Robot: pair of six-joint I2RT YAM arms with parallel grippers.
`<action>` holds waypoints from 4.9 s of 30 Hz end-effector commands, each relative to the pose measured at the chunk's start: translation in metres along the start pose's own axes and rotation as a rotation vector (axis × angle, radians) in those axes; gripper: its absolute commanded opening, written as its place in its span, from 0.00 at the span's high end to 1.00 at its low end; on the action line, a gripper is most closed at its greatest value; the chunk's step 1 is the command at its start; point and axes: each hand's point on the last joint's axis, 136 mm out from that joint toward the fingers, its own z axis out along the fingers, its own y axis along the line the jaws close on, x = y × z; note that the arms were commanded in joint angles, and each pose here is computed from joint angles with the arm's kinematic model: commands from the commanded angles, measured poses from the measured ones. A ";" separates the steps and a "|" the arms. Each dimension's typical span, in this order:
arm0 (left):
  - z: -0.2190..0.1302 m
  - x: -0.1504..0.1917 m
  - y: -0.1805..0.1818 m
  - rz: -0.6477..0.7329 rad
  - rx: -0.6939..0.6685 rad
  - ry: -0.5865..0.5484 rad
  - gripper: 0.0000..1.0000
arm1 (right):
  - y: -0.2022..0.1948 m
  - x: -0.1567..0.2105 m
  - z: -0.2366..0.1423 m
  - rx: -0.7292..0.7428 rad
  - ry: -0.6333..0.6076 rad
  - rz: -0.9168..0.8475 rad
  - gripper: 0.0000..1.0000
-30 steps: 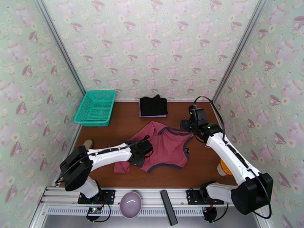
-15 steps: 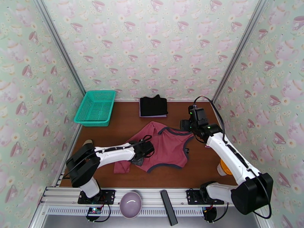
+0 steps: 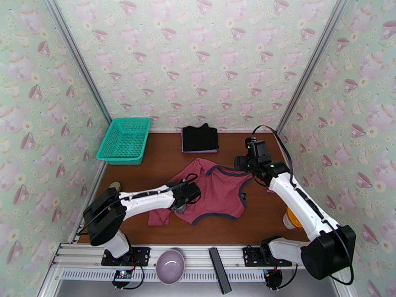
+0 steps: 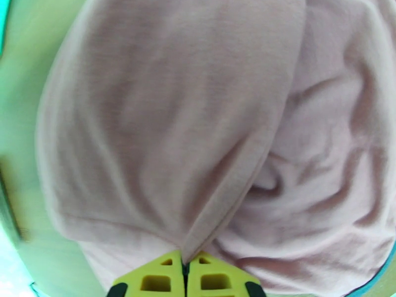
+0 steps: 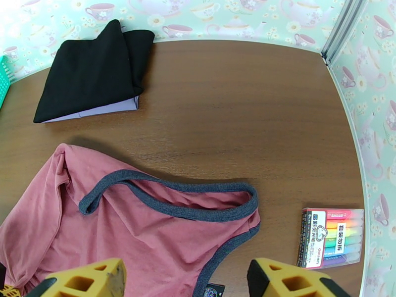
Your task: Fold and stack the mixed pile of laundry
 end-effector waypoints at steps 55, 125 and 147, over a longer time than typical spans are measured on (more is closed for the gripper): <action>-0.087 -0.097 0.131 -0.272 0.077 -0.289 0.13 | -0.102 0.019 0.236 0.271 0.554 0.019 0.78; 0.053 0.064 0.195 -1.143 0.229 0.087 1.00 | 0.155 0.227 0.030 -0.086 0.486 -0.766 0.48; 0.049 0.059 0.200 -1.120 0.253 0.084 1.00 | 0.152 0.273 0.045 -0.040 0.629 -0.826 1.00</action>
